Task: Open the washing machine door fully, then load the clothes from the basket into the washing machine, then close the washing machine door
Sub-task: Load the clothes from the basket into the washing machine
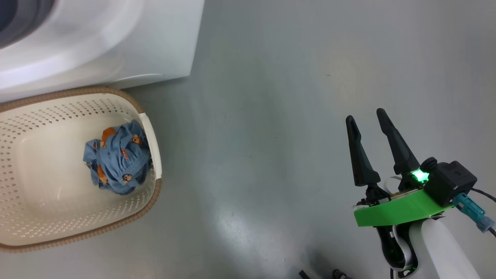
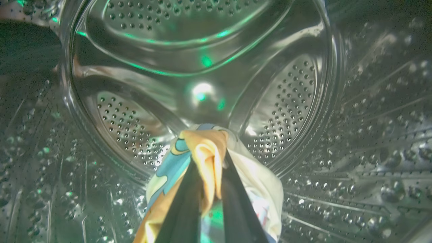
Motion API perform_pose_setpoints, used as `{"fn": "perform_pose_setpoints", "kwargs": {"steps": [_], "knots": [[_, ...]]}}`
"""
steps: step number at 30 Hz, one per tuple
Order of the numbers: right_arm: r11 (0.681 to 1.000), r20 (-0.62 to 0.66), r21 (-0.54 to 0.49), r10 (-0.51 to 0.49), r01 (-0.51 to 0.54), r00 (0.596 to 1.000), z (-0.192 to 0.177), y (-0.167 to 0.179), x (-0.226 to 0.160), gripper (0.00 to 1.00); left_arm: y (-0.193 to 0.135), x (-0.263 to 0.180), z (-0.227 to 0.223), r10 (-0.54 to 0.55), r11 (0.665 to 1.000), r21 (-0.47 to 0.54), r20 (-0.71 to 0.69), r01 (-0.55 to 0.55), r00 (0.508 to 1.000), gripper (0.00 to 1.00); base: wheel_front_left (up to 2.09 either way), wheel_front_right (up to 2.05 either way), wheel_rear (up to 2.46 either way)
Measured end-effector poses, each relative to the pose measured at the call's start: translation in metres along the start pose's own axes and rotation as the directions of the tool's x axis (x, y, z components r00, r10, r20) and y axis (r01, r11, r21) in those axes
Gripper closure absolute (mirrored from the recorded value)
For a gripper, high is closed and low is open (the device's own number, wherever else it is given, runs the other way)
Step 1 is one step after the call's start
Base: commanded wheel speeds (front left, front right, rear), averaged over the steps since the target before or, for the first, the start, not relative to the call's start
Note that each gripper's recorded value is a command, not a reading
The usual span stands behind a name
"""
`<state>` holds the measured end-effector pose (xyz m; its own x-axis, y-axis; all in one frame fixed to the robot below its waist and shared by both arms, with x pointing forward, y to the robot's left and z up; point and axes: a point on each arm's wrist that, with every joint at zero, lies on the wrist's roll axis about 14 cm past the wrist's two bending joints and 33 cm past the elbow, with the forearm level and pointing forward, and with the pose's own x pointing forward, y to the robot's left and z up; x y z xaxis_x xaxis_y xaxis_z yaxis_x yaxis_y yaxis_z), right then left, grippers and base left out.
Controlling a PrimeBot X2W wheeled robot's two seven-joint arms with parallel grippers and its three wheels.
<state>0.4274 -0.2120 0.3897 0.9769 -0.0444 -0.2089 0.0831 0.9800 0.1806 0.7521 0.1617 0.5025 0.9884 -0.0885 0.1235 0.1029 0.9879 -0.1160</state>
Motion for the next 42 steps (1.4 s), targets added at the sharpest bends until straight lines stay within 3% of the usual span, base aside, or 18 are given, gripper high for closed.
{"fn": "perform_pose_setpoints", "kwargs": {"steps": [5,6,7,8,9,17,23,42], "knots": [[1.0,-0.003,0.006,0.012,-0.012,1.0,-0.002,0.005,0.003,0.0,0.006,-0.014,-0.029,0.008,1.0,0.015,-0.069,-0.007,0.998,1.0,0.0,0.0,0.0],[1.0,0.002,0.006,0.017,-0.017,1.0,-0.001,0.006,0.004,0.0,0.007,-0.016,-0.035,0.012,1.0,0.015,-0.089,-0.011,0.996,0.92,0.0,0.0,0.0],[1.0,0.009,0.006,0.021,-0.021,1.0,0.001,0.007,0.006,0.0,0.008,-0.018,-0.041,0.015,1.0,0.019,-0.11,-0.013,0.994,0.66,0.0,0.0,0.0],[1.0,0.012,0.006,0.023,-0.023,1.0,0.002,0.008,0.007,0.0,0.008,-0.02,-0.045,0.015,1.0,0.027,-0.126,-0.012,0.992,0.09,0.0,0.0,0.0],[1.0,0.012,0.006,0.024,-0.024,1.0,0.003,0.008,0.007,0.0,0.01,-0.022,-0.05,0.021,0.999,0.029,-0.143,-0.017,0.989,0.0,0.0,0.0,0.0],[0.999,0.027,0.01,0.036,-0.036,0.999,0.008,0.012,0.007,0.0,0.012,-0.043,-0.089,0.022,0.996,0.084,-0.352,0.008,0.936,0.0,0.0,0.0,0.0],[0.999,0.036,0.013,0.041,-0.041,0.999,0.011,0.014,0.006,0.0,0.012,-0.045,-0.088,0.02,0.996,0.091,-0.385,0.016,0.923,0.0,0.0,0.0,0.0],[0.998,0.08,0.005,0.055,-0.055,0.995,0.027,0.016,0.007,0.0,0.0,-0.054,-0.039,-0.01,1.0,-0.015,-0.165,0.007,0.986,0.0,0.0,0.0,0.0]]}}
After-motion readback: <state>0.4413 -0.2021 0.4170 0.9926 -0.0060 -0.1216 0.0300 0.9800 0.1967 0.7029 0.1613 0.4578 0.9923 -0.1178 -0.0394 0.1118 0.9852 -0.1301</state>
